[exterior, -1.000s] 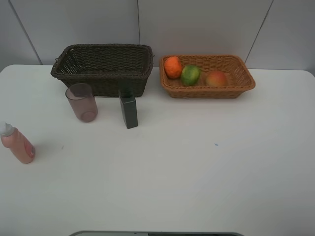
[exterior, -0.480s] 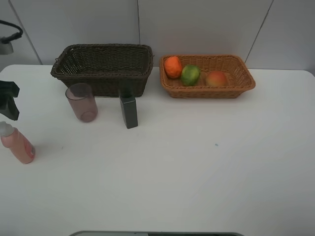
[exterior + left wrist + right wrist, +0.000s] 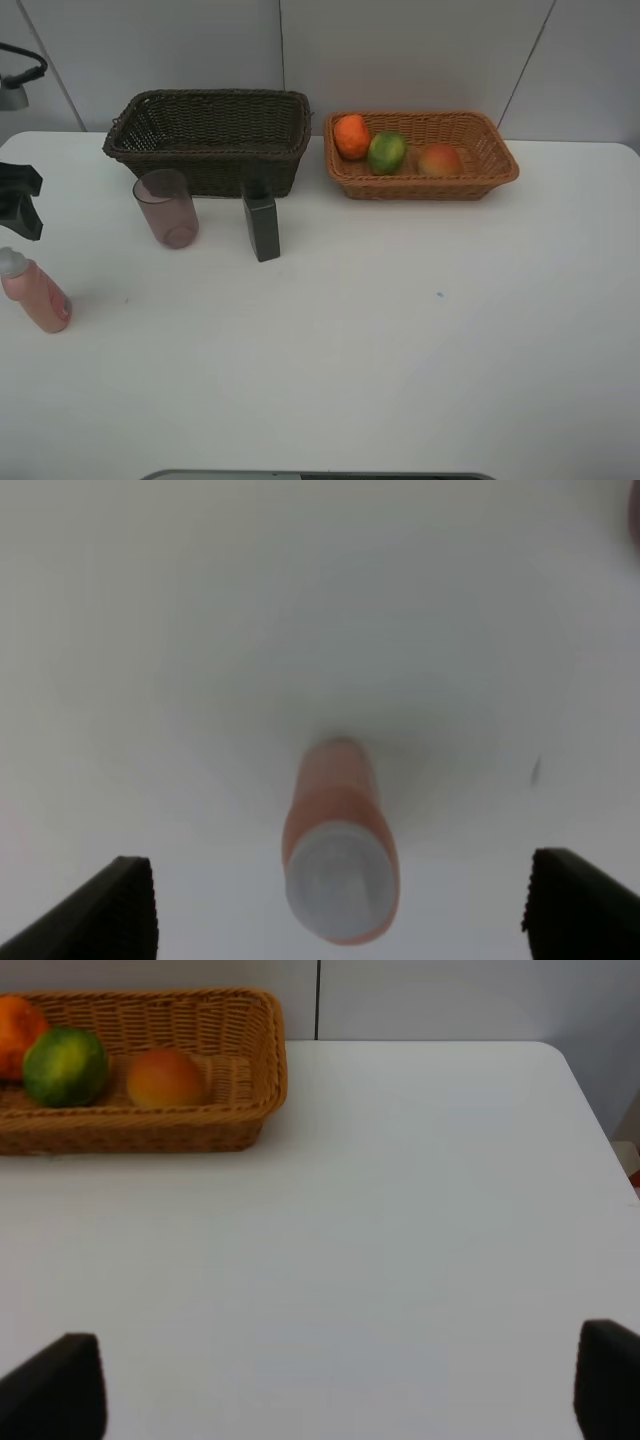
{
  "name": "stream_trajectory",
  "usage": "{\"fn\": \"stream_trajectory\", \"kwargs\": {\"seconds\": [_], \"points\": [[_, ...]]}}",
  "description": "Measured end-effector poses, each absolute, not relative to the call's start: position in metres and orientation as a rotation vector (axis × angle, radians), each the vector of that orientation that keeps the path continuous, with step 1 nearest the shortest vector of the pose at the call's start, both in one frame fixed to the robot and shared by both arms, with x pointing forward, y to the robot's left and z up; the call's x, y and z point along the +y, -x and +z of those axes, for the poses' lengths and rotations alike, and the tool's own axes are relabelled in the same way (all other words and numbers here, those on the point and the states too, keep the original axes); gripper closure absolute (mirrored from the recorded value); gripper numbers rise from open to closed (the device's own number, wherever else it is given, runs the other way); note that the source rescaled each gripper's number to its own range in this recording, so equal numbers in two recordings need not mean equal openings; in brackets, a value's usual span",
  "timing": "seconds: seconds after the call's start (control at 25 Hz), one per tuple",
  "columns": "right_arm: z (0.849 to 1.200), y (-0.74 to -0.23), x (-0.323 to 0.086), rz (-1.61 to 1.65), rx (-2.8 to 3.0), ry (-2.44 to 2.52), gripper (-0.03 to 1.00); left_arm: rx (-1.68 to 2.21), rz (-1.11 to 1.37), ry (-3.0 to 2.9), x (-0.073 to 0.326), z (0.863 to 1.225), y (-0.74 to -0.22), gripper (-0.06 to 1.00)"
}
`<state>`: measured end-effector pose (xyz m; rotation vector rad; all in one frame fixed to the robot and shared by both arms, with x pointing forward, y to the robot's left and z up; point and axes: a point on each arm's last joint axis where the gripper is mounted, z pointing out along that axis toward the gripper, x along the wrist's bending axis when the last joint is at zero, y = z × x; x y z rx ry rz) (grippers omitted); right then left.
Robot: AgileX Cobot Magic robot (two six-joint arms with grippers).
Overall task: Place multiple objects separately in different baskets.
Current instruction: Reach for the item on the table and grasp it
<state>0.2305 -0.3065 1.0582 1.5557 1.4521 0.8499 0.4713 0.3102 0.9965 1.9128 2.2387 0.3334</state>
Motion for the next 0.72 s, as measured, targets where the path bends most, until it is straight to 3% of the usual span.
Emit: {"fn": "stream_trajectory", "kwargs": {"seconds": [0.24,0.72], "points": [[1.058,-0.23,-0.307,0.85,1.452,-1.556,0.01,2.239,0.28,-1.943,0.308,0.975,-0.458,-0.04],[1.058,-0.23,-0.307,0.85,1.452,-1.556,0.01,2.299,0.28,-1.793,0.307,0.969,-0.464,-0.04]]}}
